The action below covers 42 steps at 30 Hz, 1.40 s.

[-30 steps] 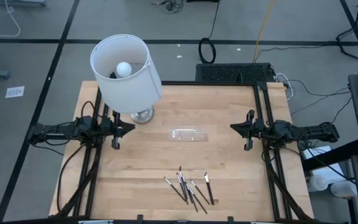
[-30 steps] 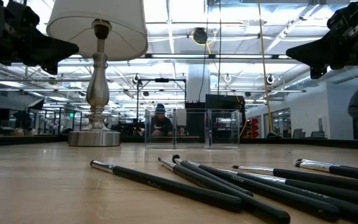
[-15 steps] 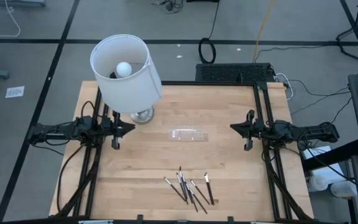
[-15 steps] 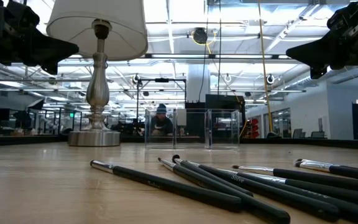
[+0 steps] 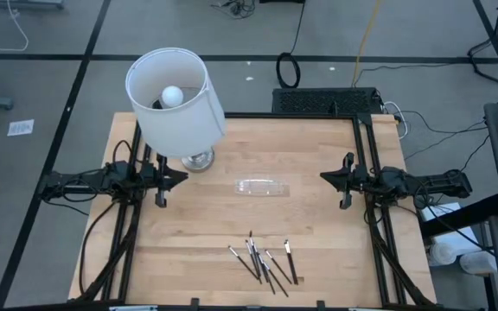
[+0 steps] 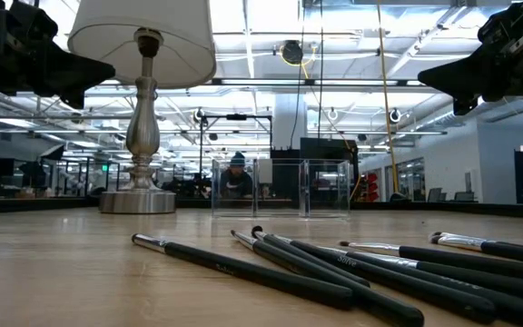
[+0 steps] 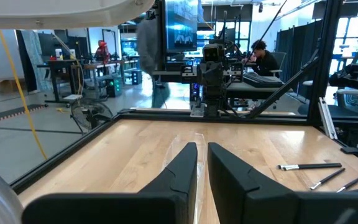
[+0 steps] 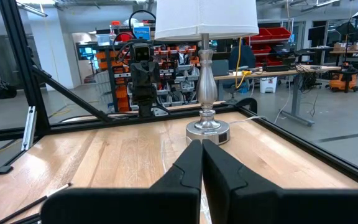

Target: Sort items

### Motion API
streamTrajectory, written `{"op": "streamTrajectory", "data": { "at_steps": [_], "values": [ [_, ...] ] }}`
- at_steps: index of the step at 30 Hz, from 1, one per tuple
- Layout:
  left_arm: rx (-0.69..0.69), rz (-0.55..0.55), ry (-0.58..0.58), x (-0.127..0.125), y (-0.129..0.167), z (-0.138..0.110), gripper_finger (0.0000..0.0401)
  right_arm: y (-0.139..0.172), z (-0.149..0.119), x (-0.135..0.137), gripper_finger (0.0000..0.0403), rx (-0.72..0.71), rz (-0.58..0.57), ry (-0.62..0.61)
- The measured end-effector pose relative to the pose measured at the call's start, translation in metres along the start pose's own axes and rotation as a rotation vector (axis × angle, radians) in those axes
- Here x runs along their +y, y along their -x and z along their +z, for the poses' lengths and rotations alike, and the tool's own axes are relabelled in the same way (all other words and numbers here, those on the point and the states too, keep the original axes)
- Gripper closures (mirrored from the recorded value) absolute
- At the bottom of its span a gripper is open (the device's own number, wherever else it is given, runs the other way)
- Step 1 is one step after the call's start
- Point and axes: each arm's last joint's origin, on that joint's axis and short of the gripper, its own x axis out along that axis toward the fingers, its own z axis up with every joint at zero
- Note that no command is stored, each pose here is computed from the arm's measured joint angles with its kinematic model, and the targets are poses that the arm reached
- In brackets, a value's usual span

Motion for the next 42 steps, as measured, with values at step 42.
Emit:
{"op": "streamTrajectory", "data": {
  "at_steps": [42],
  "values": [
    [0.000, 0.000, 0.000, 0.0000, 0.0000, 0.0001, 0.0352, 0.0000, 0.0000, 0.0000, 0.0403, 0.000, 0.000, 0.030]
  ]
}}
